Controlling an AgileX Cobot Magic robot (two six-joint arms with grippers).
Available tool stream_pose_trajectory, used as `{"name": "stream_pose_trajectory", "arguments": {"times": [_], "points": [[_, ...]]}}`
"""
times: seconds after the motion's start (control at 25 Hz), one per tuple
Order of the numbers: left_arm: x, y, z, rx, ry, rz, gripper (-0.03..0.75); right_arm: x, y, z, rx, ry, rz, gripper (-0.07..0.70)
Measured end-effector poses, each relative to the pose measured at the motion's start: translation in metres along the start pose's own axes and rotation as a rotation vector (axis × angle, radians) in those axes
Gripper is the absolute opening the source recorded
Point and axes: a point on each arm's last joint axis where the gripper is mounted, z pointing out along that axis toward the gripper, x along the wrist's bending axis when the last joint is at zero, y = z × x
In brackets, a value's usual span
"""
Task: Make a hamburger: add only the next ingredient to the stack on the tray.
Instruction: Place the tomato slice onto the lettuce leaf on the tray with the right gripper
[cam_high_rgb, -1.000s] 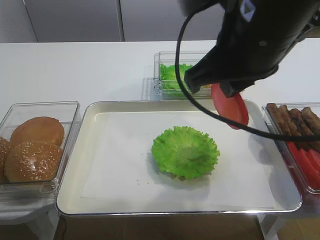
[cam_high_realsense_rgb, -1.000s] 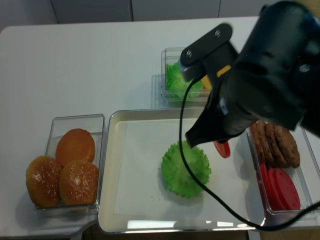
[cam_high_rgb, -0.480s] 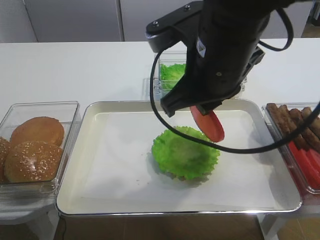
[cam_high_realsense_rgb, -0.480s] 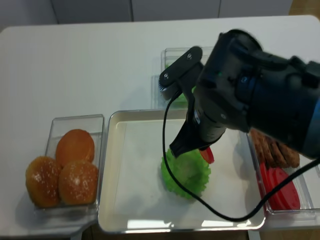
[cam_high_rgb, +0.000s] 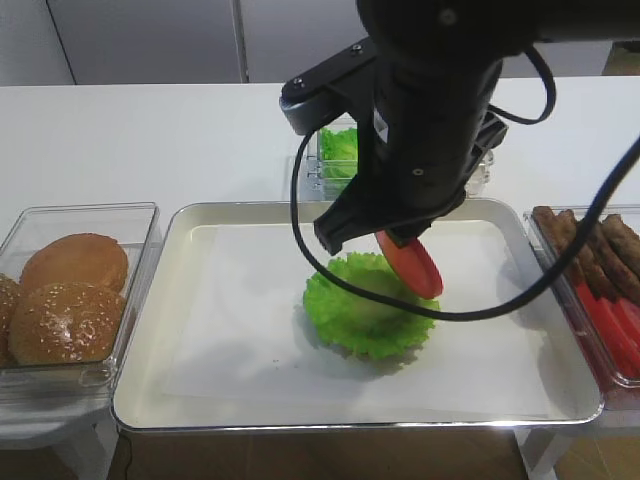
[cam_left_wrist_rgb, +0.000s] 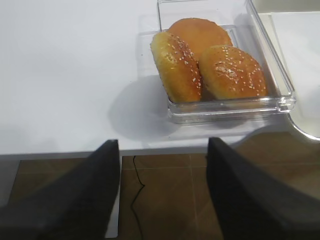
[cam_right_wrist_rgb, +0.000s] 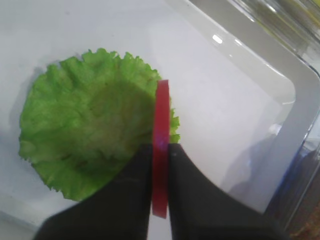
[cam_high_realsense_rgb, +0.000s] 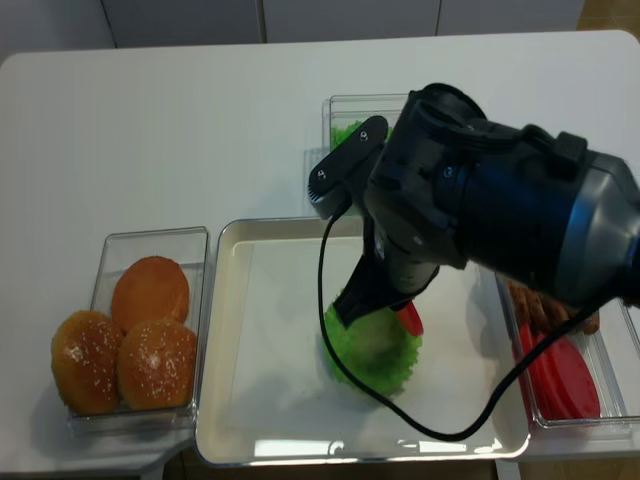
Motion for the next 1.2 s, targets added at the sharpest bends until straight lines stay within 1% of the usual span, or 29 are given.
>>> {"name": "stream_pose_trajectory", "arguments": {"times": [0.12, 0.4, 0.52, 0.64, 1.04, 1.12, 1.2], "points": [[0.000, 0.000, 0.000, 0.000, 0.000, 0.000, 0.411, 0.002, 0.001, 0.004, 0.008, 0.003, -0.013, 0.061], [0.000, 0.000, 0.000, 0.000, 0.000, 0.000, 0.411, 0.006, 0.002, 0.010, 0.028, 0.023, -0.009, 0.062], [0.000, 0.000, 0.000, 0.000, 0.000, 0.000, 0.411, 0.007, 0.002, 0.009, 0.029, 0.026, -0.007, 0.081], [0.000, 0.000, 0.000, 0.000, 0.000, 0.000, 0.411, 0.008, 0.001, 0.009, 0.039, 0.037, 0.000, 0.141], [0.000, 0.000, 0.000, 0.000, 0.000, 0.000, 0.411, 0.012, -0.001, 0.009, 0.065, 0.081, 0.029, 0.414], [0.000, 0.000, 0.000, 0.000, 0.000, 0.000, 0.411, 0.012, -0.002, 0.009, 0.072, 0.088, 0.035, 0.461], [0.000, 0.000, 0.000, 0.000, 0.000, 0.000, 0.411, 0.013, -0.002, 0.009, 0.076, 0.095, 0.038, 0.488]]}}
